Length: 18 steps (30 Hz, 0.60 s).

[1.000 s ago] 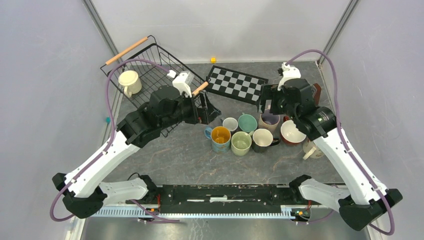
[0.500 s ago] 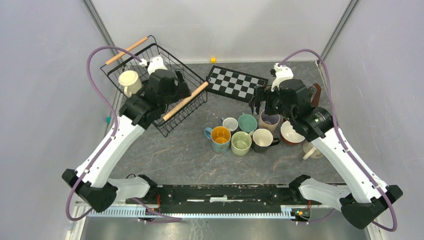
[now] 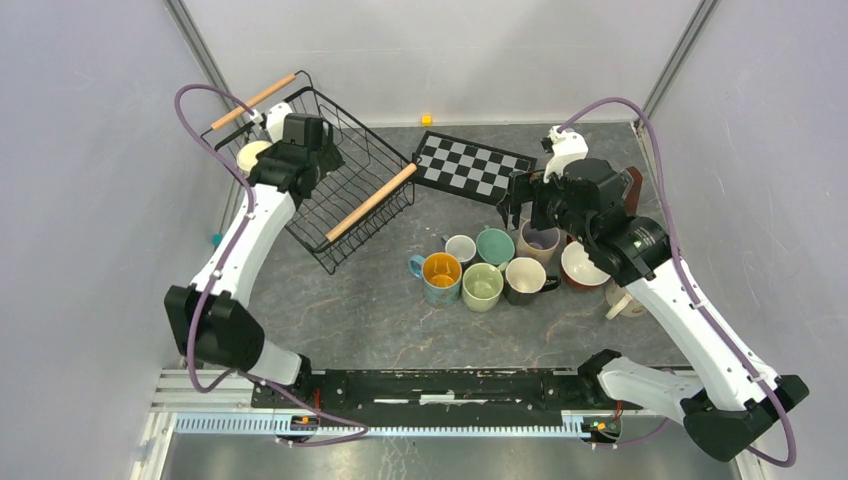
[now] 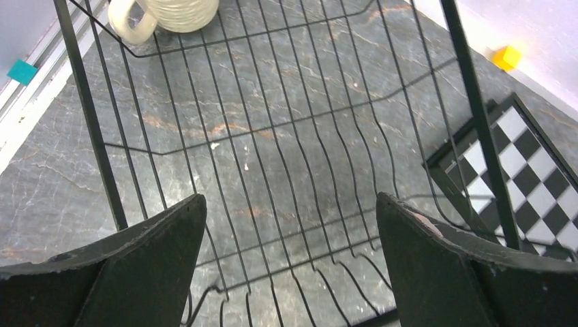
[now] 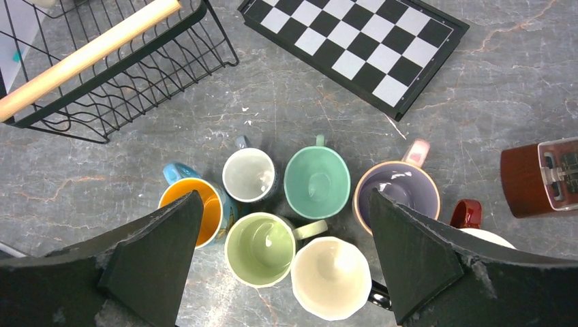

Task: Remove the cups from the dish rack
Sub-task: Adjust the dish rack at the center of the board.

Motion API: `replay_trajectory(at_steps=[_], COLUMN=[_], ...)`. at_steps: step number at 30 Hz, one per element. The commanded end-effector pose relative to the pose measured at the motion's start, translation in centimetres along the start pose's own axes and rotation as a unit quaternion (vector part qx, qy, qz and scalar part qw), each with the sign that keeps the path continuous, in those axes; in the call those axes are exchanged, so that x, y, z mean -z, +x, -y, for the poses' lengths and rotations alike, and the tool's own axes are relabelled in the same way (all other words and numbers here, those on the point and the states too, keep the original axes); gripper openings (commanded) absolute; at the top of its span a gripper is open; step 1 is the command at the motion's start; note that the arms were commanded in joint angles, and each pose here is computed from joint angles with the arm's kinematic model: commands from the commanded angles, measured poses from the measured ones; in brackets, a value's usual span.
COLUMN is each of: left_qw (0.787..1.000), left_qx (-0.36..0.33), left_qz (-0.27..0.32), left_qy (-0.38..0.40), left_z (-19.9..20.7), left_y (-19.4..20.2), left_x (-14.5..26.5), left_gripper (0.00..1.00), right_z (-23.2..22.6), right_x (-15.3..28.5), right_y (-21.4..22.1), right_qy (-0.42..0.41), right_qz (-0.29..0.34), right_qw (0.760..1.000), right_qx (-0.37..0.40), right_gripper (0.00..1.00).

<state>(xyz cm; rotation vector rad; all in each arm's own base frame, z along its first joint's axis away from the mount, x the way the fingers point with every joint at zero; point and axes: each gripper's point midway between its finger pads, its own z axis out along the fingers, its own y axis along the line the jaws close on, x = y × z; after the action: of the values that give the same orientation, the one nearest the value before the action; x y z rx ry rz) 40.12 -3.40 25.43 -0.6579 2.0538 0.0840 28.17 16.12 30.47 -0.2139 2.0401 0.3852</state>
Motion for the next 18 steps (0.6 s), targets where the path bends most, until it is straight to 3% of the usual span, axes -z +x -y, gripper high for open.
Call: replay_trajectory(at_steps=[1, 18], left_qw=[1.0, 0.999], left_qx=[0.011, 0.027], left_qz=[0.024, 0.0], left_qy=[-0.002, -0.018], left_z=[-0.6, -2.0], left_y=[-2.3, -3.6], left_x=[-3.4, -12.3], left_gripper=[1.0, 1.0], right_z=[-0.8, -1.2], right_x=[1.1, 0.6], right_y=[-1.8, -0.9], right_qy=[-0.021, -0.035], right_qz=[0.034, 0.026], right_qw=[0.999, 0.999], right_qx=[0.005, 0.007], right_gripper=[0.98, 0.98])
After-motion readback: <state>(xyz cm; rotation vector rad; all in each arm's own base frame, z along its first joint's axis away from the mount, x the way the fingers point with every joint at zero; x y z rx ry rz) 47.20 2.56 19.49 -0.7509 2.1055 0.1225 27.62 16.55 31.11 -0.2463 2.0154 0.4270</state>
